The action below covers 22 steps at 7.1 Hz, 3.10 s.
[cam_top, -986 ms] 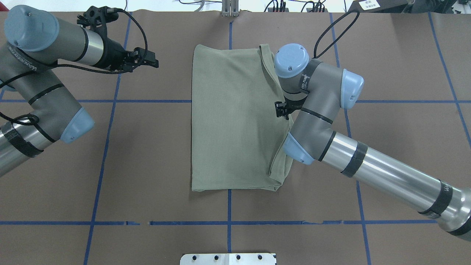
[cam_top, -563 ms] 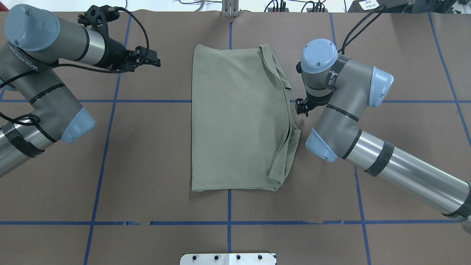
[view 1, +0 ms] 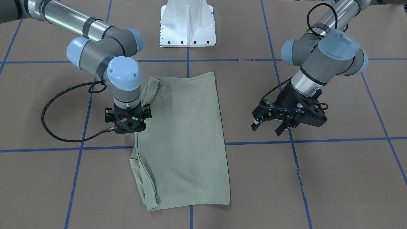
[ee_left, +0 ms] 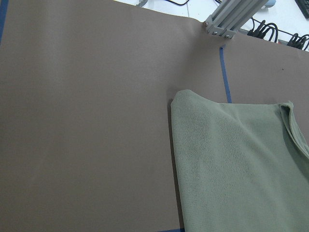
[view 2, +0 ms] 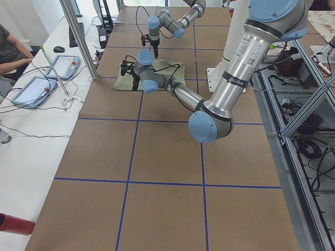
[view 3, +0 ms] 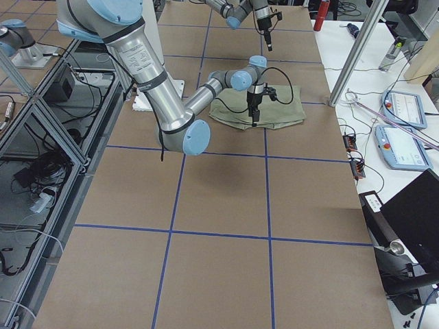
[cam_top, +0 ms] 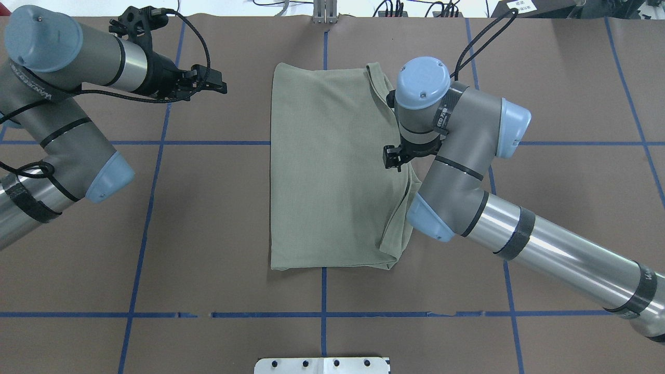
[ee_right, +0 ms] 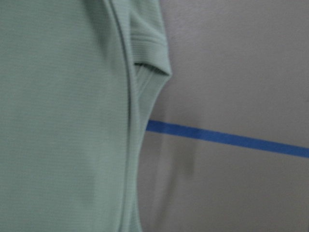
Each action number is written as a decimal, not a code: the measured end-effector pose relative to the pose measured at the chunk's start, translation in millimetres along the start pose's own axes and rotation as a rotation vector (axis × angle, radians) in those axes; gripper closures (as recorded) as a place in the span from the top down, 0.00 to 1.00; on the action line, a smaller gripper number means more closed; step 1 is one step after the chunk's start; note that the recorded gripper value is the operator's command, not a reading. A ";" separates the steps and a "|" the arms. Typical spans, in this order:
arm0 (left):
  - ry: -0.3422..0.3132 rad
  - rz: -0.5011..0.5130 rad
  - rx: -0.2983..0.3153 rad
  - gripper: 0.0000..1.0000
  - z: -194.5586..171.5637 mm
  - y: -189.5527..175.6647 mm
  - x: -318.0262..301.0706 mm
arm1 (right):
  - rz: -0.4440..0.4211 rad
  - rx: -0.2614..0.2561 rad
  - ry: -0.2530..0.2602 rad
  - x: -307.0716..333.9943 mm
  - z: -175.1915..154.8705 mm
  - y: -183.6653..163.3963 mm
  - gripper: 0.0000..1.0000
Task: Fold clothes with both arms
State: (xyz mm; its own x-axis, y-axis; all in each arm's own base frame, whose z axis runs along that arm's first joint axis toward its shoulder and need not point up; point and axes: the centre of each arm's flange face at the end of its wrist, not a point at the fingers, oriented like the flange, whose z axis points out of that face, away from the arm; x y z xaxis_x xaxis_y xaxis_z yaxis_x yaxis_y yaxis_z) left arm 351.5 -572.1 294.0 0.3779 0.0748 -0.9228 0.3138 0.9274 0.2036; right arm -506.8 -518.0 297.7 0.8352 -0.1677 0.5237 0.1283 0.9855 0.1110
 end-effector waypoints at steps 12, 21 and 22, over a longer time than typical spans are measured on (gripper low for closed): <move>0.006 0.003 -0.011 1.00 3.9 6.6 5.1 | 0.019 -0.078 0.036 -12.6 17.6 84.1 1.00; 0.009 0.002 -0.014 1.00 5.4 8.8 7.9 | -0.004 -0.059 0.015 -29.8 7.0 113.0 1.00; 0.009 0.002 -0.013 1.00 5.4 9.0 8.2 | -0.010 -0.057 0.012 -37.6 6.4 112.3 1.00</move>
State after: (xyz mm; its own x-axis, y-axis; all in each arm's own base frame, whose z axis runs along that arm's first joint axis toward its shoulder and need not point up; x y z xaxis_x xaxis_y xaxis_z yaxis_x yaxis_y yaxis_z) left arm 362.1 -565.1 290.1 0.3707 0.0800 -0.9253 0.3012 0.9321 0.2013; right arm -527.2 -401.2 295.9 0.8399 -0.1776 0.5128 0.1667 0.9837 0.0675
